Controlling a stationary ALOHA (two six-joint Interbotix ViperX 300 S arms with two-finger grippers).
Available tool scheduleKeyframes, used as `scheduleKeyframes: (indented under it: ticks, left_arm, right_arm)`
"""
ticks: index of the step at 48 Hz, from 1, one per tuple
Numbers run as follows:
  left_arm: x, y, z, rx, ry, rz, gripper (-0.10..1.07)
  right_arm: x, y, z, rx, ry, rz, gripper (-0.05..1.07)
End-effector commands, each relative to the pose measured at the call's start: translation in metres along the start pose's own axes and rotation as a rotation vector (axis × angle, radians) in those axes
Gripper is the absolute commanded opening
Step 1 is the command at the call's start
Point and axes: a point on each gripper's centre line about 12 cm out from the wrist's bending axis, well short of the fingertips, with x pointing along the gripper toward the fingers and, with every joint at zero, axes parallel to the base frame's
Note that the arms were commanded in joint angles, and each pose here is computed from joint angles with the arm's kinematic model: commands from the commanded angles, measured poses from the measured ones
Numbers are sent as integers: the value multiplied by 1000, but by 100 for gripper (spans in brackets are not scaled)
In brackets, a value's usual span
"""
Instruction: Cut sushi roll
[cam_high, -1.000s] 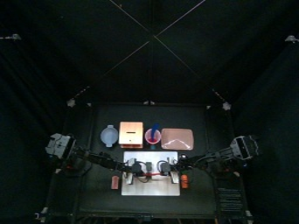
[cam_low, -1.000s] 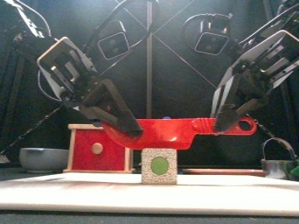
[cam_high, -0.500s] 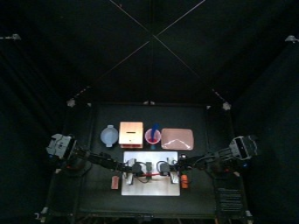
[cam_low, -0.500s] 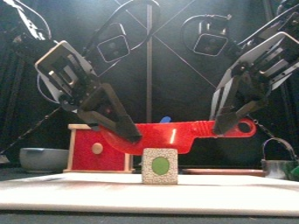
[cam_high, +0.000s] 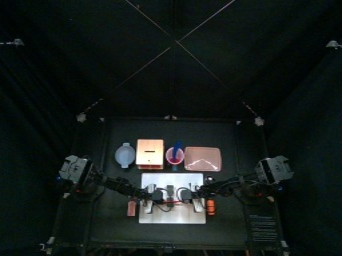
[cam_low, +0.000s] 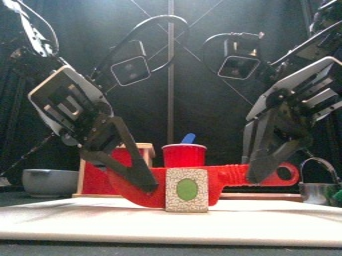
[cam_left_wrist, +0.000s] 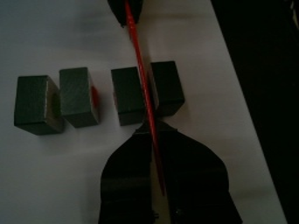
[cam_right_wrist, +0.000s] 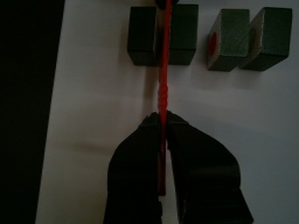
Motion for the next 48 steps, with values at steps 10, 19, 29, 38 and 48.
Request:
scheduleKeyframes:
  ticks: [10, 19, 29, 38, 48]
  left_arm:
    - [-11, -9, -2, 29, 9, -20, 38]
    - [-37, -5, 27, 76, -58, -25, 38]
    - [-73, 20, 63, 127, -150, 26, 40]
    - [-90, 41, 76, 155, -201, 78, 40]
    - [-82, 54, 78, 168, -198, 104, 40]
  right_arm:
    - [-12, 7, 9, -39, -34, 17, 33]
    - [-37, 4, 24, -68, -103, 15, 33]
    - [-67, -12, 37, -100, -151, -18, 33]
    - [-99, -32, 47, -134, -210, -80, 33]
    - [-153, -55, 60, -173, -358, -191, 33]
